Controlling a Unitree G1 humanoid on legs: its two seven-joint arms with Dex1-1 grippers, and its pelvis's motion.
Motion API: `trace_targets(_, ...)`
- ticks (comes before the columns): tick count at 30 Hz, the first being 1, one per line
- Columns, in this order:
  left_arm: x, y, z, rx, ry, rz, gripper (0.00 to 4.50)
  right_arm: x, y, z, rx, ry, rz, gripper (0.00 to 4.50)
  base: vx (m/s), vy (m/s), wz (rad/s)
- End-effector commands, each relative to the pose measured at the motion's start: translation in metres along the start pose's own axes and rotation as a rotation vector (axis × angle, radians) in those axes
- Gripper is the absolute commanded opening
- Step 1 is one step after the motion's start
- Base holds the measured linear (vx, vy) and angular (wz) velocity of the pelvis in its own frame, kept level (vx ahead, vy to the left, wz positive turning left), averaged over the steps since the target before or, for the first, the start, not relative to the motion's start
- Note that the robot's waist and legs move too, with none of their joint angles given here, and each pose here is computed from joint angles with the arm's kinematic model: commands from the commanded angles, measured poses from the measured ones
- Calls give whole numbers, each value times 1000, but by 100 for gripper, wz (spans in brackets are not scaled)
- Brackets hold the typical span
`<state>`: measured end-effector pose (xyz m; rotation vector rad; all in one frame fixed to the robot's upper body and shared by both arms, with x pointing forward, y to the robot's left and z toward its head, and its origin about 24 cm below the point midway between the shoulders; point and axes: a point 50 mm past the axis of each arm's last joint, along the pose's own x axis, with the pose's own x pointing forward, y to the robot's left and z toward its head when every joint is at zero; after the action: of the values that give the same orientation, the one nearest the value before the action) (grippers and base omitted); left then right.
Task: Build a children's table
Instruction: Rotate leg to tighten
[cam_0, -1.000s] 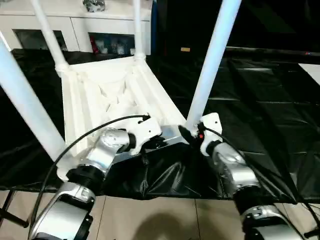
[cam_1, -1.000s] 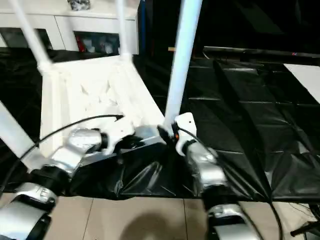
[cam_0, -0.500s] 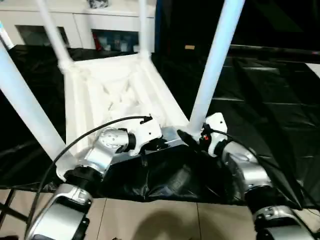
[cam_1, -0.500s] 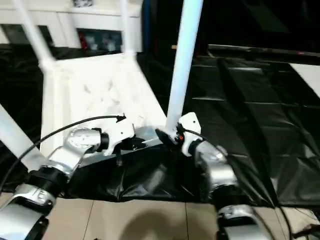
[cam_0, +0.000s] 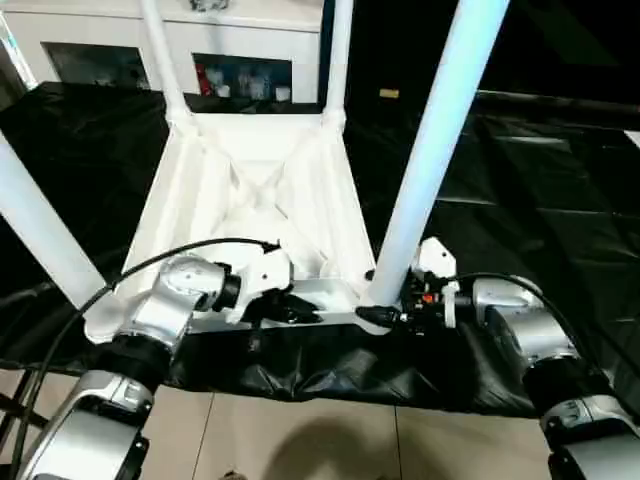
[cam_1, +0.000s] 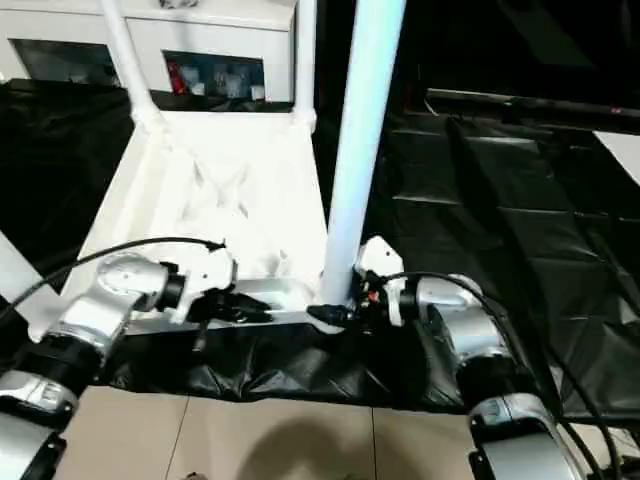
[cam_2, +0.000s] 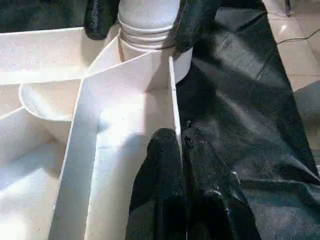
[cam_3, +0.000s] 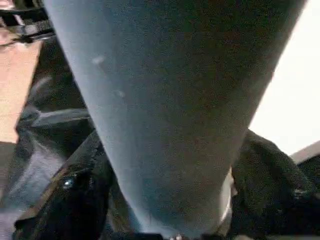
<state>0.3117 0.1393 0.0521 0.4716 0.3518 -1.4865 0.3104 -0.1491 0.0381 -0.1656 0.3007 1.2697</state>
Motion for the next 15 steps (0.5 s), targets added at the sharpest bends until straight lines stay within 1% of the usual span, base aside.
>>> trace_targets(1,8,-4,7,36,-35,-99,0,0,-4,9,-29,-7,17,316,0,0,0)
trace_targets(2,7,-4,7,38,-30,-108,0,1,-4,10,-29,-6,28,316,0,0,0)
trace_targets(5,6,-4,7,33,-26,-121,0,4,0,10,-28,-12,58,282,0,0,0)
trace_targets(7,6,-4,7,32,-27,-123,0,5,1,9,-25,-16,63,275,0,0,0)
trace_targets(11,10,-4,8,27,-43,-99,0,9,11,3,3,-44,64,268,0,0,0)
trace_targets(13,15,-1,9,37,-36,-22,0,14,12,-1,22,-75,-26,268,0,0,0)
trace_targets(14,15,-1,9,37,-36,-22,0,14,12,-1,22,-75,-26,267,0,0,0)
trace_targets(15,24,2,9,37,-18,56,0,20,10,-3,37,-105,-179,267,0,0,0)
